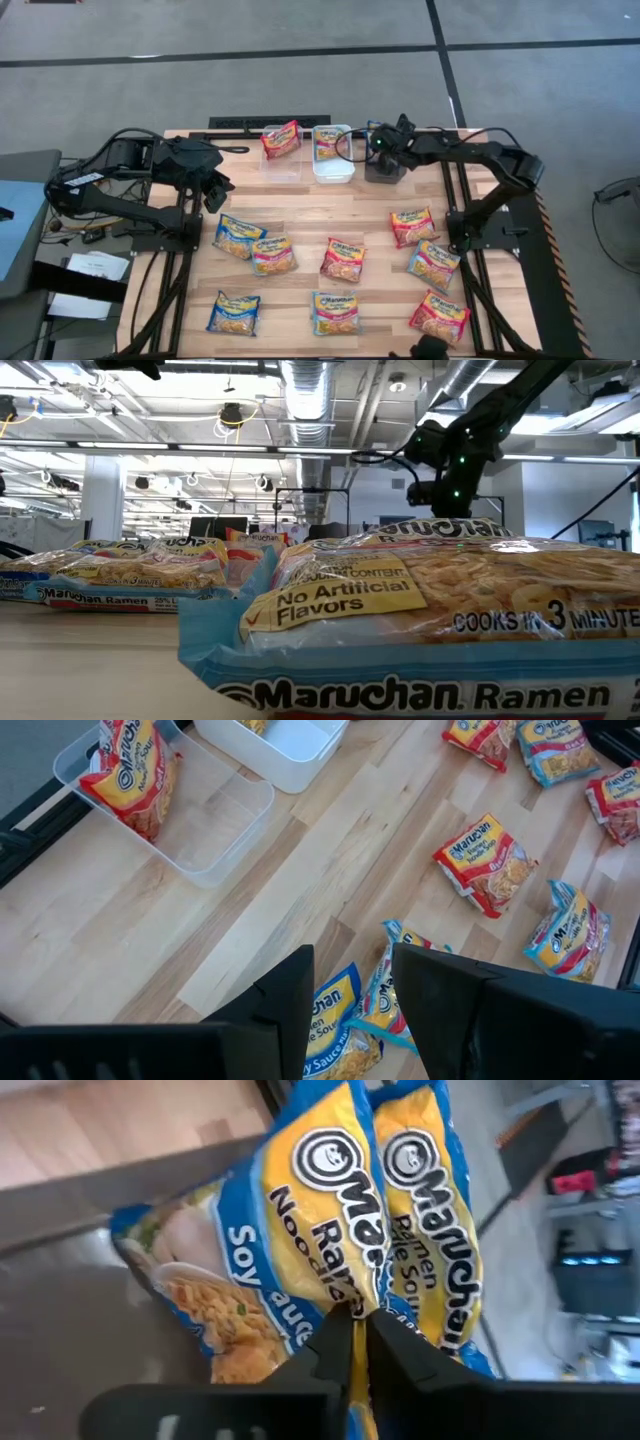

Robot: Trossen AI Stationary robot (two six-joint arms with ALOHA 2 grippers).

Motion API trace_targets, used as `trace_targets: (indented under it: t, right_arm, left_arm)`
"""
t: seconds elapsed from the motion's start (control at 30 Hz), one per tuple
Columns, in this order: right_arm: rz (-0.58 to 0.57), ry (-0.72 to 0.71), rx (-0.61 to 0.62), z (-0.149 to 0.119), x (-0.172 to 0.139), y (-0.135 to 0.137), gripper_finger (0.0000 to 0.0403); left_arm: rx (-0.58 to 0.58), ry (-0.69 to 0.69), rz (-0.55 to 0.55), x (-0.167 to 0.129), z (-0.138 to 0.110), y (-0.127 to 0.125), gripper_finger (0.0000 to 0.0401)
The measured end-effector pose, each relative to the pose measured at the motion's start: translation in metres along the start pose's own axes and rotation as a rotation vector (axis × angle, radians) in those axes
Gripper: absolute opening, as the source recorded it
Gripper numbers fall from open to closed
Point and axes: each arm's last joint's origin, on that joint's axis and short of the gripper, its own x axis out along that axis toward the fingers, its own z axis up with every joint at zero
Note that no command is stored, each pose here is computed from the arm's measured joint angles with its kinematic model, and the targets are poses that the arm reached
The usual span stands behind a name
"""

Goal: Sort Maruchan noodles
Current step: Put the blue noodle pack into the black bin, then put the red noodle pack into the transparent bin

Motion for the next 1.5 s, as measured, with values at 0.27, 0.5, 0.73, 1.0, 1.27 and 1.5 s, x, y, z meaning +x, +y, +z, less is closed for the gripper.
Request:
trace_targets:
  t: [0.27, 0.5, 0.73, 1.0, 1.27, 1.5]
  right_arm:
    - [-0.040, 0.023, -0.004, -0.001, 0.001, 0.000, 0.0103]
    - [-0.040, 0.021, 0.002, -0.001, 0.000, 0.001, 0.0159]
    - [-0.088, 0.042, -0.006, -0.001, -0.001, 0.001, 0.0202]
    - [-0.070, 0.059, 0.006, 0.010, -0.012, -0.007, 0.0210]
    - [-0.044, 0.070, 0.018, 0.015, -0.017, -0.011, 0.0210]
    - [-0.043, 0.071, 0.018, 0.014, -0.018, -0.012, 0.0210]
  left_arm:
    - [0.000, 0.000, 0.000, 0.000, 0.000, 0.000, 0.0123]
    - [0.000, 0.000, 0.000, 0.000, 0.000, 0.000, 0.0123]
    - [0.000, 0.000, 0.000, 0.000, 0.000, 0.000, 0.0123]
    - [0.000, 0.000, 0.000, 0.000, 0.000, 0.000, 0.0123]
    - [0.000, 0.000, 0.000, 0.000, 0.000, 0.000, 0.0123]
    - [0.000, 0.000, 0.000, 0.000, 0.000, 0.000, 0.0123]
